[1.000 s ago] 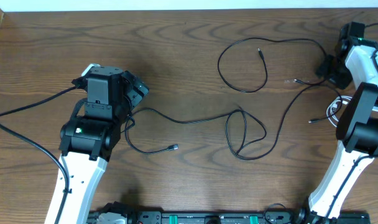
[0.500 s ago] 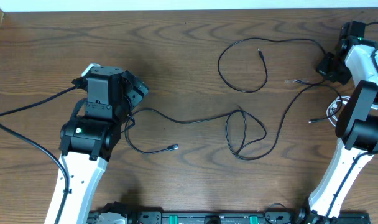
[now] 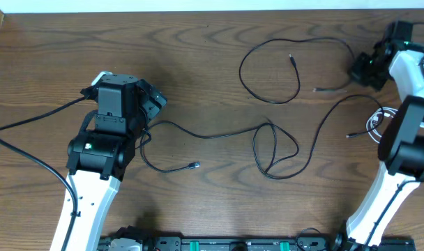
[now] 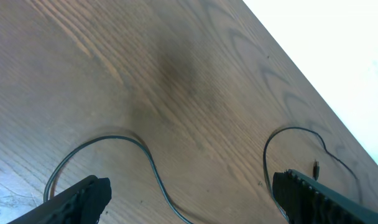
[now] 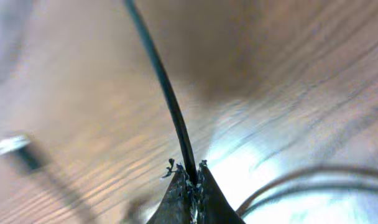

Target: Untangle cables

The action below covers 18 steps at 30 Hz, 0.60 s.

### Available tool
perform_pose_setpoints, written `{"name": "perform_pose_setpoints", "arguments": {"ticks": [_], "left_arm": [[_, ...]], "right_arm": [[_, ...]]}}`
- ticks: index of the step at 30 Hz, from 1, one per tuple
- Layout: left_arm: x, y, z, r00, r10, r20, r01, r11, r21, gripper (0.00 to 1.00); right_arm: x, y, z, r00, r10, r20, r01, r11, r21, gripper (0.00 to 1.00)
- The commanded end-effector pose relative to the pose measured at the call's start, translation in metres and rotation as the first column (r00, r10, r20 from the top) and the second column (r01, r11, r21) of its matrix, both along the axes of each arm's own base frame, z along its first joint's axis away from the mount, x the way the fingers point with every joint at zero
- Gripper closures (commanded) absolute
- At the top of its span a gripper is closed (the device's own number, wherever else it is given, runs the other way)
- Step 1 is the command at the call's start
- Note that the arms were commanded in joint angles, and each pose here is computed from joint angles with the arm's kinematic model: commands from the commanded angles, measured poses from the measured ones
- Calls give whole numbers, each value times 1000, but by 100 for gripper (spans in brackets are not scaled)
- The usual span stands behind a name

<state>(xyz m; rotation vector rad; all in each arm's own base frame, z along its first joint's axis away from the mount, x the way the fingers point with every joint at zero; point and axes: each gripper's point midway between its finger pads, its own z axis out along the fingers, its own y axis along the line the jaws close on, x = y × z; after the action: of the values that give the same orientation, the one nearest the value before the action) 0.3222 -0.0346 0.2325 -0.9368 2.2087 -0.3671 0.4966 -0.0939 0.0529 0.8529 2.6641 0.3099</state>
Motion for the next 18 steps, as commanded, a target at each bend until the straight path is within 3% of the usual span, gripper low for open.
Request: {"name": "perform_pose_setpoints", "arguments": {"ticks": [1,9,18], "left_arm": [[2,2,4,1000,3,9,-3,1000,9,10],[2,2,4,1000,3,9,-3,1000,9,10],[2,2,4,1000,3,9,-3,1000,9,10]], "right_arm": [[5,24,81,985,63,160,-65,998,11,99],[-4,107,118,947,218,236,-260,952,164,99],[-15,214,118,887,397,236,-437,887,151,99]]}}
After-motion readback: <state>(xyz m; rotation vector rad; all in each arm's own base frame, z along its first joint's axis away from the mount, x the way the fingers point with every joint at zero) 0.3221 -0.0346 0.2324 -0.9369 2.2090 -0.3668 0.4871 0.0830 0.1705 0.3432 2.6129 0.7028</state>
